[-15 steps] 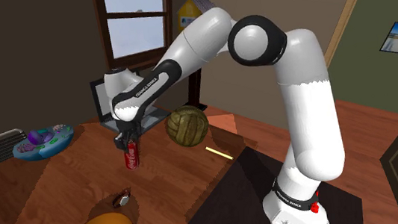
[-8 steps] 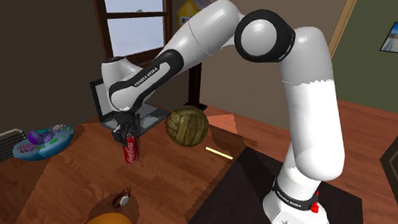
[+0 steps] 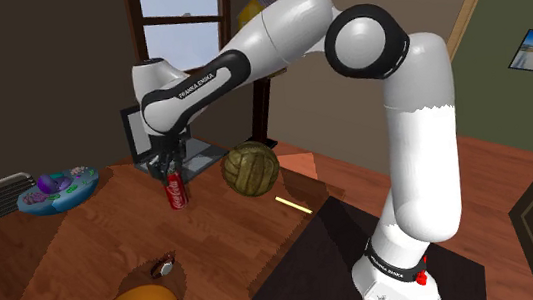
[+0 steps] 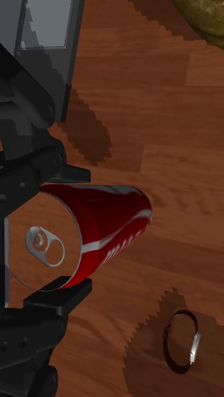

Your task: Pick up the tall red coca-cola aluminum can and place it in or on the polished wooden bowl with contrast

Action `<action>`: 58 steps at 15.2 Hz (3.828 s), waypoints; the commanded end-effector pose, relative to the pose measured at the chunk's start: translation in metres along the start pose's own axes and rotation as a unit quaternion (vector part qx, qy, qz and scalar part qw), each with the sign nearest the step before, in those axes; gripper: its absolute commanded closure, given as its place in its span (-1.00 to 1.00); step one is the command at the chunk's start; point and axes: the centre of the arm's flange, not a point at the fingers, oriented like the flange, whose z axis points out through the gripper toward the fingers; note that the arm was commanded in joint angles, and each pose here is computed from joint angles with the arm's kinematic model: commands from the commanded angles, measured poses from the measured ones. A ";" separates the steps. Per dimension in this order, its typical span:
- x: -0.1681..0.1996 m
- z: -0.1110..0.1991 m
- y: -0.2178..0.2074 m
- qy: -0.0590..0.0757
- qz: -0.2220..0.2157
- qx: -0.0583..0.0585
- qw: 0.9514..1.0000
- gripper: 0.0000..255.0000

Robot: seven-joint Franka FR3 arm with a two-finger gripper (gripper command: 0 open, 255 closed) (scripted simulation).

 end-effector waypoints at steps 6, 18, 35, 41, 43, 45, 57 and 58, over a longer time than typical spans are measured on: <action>0.001 -0.037 0.002 0.000 0.000 0.000 1.000 1.00; -0.016 -0.087 -0.032 0.000 0.000 0.000 1.000 1.00; -0.111 -0.123 -0.232 0.000 0.000 0.000 1.000 1.00; -0.145 -0.136 -0.302 0.000 0.000 0.000 1.000 1.00; -0.153 -0.133 -0.320 0.000 0.000 0.000 1.000 1.00; -0.153 -0.123 -0.321 0.000 0.000 0.000 1.000 1.00; -0.153 -0.060 -0.323 0.000 0.000 0.000 1.000 1.00; -0.153 -0.054 -0.323 0.000 0.000 0.000 1.000 1.00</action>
